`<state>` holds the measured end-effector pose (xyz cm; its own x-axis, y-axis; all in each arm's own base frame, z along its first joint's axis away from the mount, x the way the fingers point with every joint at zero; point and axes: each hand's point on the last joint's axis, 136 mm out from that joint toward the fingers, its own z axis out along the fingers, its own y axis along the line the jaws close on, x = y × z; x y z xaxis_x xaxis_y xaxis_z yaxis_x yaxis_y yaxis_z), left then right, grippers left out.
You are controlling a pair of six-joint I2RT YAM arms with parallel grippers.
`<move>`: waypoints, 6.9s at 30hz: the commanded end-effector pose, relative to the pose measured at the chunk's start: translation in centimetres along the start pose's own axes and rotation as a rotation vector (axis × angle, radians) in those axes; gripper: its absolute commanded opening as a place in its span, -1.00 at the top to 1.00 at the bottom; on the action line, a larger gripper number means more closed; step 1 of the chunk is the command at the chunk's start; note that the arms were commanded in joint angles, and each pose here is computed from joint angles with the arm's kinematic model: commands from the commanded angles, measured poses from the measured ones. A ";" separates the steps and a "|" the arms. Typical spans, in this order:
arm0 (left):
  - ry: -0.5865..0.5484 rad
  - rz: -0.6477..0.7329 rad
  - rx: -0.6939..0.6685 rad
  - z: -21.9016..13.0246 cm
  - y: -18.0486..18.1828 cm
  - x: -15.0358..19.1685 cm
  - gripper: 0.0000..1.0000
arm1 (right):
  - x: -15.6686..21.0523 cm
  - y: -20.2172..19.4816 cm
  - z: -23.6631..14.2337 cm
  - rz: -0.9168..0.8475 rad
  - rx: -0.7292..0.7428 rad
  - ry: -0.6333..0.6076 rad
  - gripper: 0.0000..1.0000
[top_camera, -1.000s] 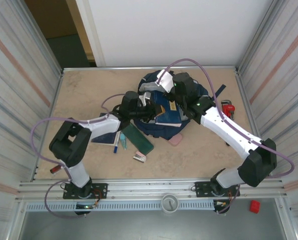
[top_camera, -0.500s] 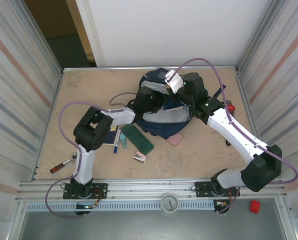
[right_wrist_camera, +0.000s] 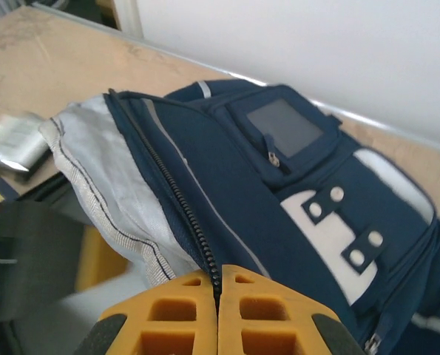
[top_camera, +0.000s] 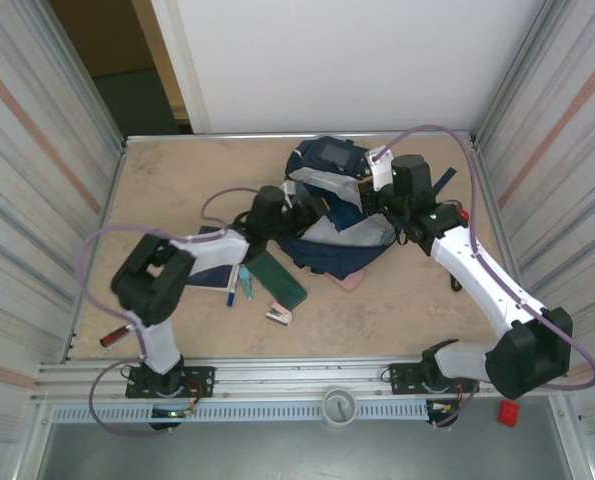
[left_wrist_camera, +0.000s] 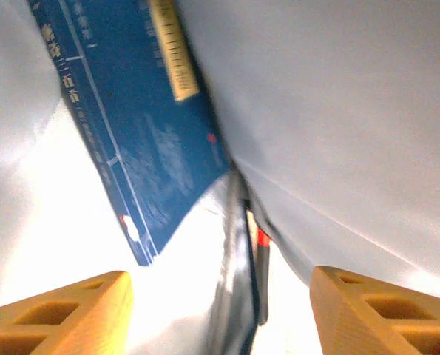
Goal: Pack the student bag
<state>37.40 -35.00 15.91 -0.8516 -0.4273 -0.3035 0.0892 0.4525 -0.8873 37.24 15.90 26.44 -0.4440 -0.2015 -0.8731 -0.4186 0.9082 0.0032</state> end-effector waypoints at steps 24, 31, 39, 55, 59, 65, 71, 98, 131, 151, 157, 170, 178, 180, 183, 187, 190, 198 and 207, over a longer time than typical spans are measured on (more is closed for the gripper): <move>-0.296 0.009 -0.594 -25.6 20.5 -8.7 -0.51 | 6.4 24.6 7.3 0.258 -0.447 0.418 -0.85; -0.269 -0.010 -0.659 -25.4 22.9 -8.8 -0.52 | 9.1 30.0 14.8 0.293 -0.457 0.506 -0.66; -0.205 -0.058 -0.679 -24.9 24.6 -7.6 -0.52 | 11.8 31.0 20.0 0.316 -0.444 0.586 -0.39; -0.152 -0.118 -0.577 -23.3 25.3 -5.0 -0.39 | 11.2 31.8 25.0 0.404 -0.443 0.602 -0.06; -0.156 -0.118 -0.565 -23.2 25.0 -5.3 -0.39 | 13.1 31.5 25.1 0.414 -0.389 0.656 0.01; -0.163 -0.118 -0.575 -23.3 25.3 -5.2 -0.39 | 15.2 31.5 25.1 0.435 -0.331 0.698 0.16; -0.179 -0.111 -0.610 -23.7 25.6 -5.4 -0.39 | 13.2 33.2 25.4 0.520 -0.441 0.663 0.75; -0.521 0.094 -0.114 -30.9 7.3 -10.7 -0.83 | -11.4 26.6 9.5 0.730 -1.042 0.226 1.00; -0.129 0.396 0.156 -20.6 -2.5 -6.3 1.00 | 0.3 10.9 2.3 0.438 -0.511 0.236 -0.31; -0.147 0.381 0.030 -22.7 -0.7 -4.1 1.00 | 13.9 8.1 7.2 -0.388 0.037 0.598 0.31; -0.056 0.303 0.070 -21.5 -0.5 -1.5 1.00 | 8.1 6.4 5.9 -0.370 0.188 0.439 0.91; 0.182 0.092 0.260 -12.5 -4.5 4.1 1.00 | -3.0 3.6 0.6 0.153 -0.033 0.114 1.00; 0.143 -0.051 0.285 -6.3 -5.8 0.9 1.00 | -4.7 3.8 -0.2 0.180 -0.073 0.076 1.00; 0.120 -0.095 0.257 -4.8 -5.2 -0.1 1.00 | -4.6 3.8 -0.3 0.176 -0.077 0.078 1.00; 0.070 -0.167 0.232 -2.7 -4.2 -2.2 1.00 | -4.8 4.2 -0.3 0.174 -0.100 0.076 1.00; 0.008 -0.243 0.208 0.4 -3.0 -4.6 1.00 | -5.2 4.6 -0.4 0.174 -0.124 0.070 1.00; -0.012 -0.200 0.142 3.1 -1.8 -5.2 1.00 | -4.9 4.5 -0.1 0.174 -0.117 0.083 1.00; -0.112 -0.057 -0.076 7.1 2.2 -5.1 0.90 | -2.6 4.5 1.4 0.187 -0.134 0.149 1.00; 0.002 -0.021 0.033 7.4 1.8 -3.2 -0.01 | 0.2 3.3 1.8 0.247 -0.114 0.186 1.00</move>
<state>45.51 -38.90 10.69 -0.8352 -0.4954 -0.2387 -0.0117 0.4500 -0.8930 37.31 19.31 24.16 -0.6968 -0.1214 -0.7069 -0.3633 0.9096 0.2018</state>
